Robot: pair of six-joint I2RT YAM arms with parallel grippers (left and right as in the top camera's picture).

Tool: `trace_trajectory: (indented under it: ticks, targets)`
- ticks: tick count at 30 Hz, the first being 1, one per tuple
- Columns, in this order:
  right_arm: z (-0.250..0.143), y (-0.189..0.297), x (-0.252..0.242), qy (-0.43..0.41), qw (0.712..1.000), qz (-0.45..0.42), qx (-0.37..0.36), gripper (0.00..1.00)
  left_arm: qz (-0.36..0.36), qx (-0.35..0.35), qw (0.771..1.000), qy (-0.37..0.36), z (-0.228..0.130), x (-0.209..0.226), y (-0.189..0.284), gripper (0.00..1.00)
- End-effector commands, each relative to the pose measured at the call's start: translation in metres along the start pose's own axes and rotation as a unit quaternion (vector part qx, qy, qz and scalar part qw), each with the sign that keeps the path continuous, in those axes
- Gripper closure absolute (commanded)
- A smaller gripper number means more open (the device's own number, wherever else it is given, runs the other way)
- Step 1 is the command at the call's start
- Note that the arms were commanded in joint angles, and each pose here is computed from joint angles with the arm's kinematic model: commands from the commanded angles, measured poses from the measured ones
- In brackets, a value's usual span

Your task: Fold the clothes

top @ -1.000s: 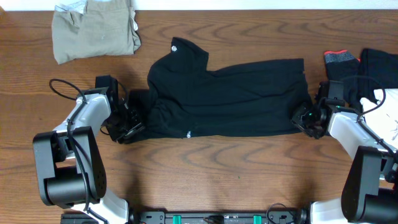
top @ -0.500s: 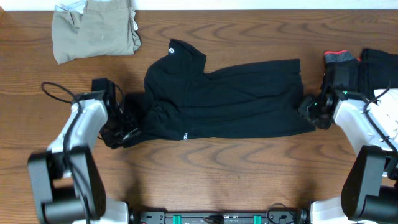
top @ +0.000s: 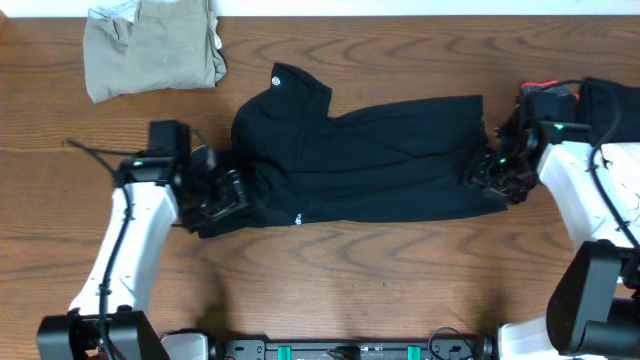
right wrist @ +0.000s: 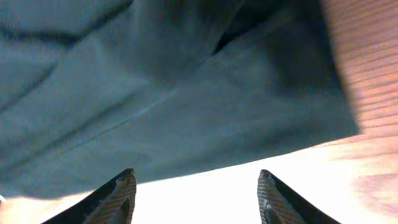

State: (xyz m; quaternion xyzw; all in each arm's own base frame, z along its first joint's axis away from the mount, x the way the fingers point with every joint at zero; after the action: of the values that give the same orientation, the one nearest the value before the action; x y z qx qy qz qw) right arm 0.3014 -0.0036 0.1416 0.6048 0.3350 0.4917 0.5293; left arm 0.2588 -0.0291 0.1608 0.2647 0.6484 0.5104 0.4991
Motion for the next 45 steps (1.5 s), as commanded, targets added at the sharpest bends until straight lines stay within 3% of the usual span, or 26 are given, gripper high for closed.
trace_trajectory:
  ticks: [1,10,21,24,28,30,40,45]
  targets:
    - [-0.009,-0.01,0.004,0.023,0.999,0.01,0.02,0.38,-0.033,0.015,0.999,-0.014,-0.006,-0.019,-0.009,0.15]
    - [-0.013,-0.013,0.005,0.023,0.999,0.017,0.029,0.38,-0.07,-0.034,0.997,-0.016,0.016,-0.042,-0.024,0.15]
    - [-0.013,-0.013,0.005,0.023,0.999,0.017,0.03,0.38,-0.049,-0.001,0.999,0.006,0.03,-0.033,-0.069,0.16]
    - [-0.013,-0.013,0.005,0.024,0.999,0.017,0.028,0.38,-0.054,-0.008,0.999,0.003,0.033,-0.034,-0.07,0.33]
    - [-0.012,-0.013,0.003,0.024,0.999,0.007,0.025,0.38,-0.058,-0.017,0.998,0.0,0.036,-0.036,-0.07,0.78]
    - [-0.012,-0.013,0.002,0.024,0.999,0.0,0.025,0.38,-0.06,-0.022,0.998,0.005,0.038,-0.036,-0.069,0.85]
    - [-0.032,-0.046,-0.018,-0.017,0.999,-0.036,0.028,0.44,-0.062,-0.04,0.996,0.042,0.047,-0.027,-0.061,0.86]
    - [-0.03,-0.051,-0.023,-0.029,0.999,-0.04,0.011,0.5,-0.014,-0.06,0.996,0.062,0.052,-0.01,-0.059,0.86]
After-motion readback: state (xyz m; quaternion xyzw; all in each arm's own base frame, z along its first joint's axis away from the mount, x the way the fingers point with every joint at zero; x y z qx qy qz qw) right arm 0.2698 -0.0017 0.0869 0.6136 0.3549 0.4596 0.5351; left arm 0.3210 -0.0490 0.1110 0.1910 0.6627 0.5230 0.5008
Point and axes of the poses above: each gripper's point midway between its finger pads, its own y axis back along the fingers, its own x axis along the line the jaws close on, z = x × y, the point moved 8 cm from there along y, back along the fingers, and after that the axes turned 4 degrees about y, right-handed, at the moved point
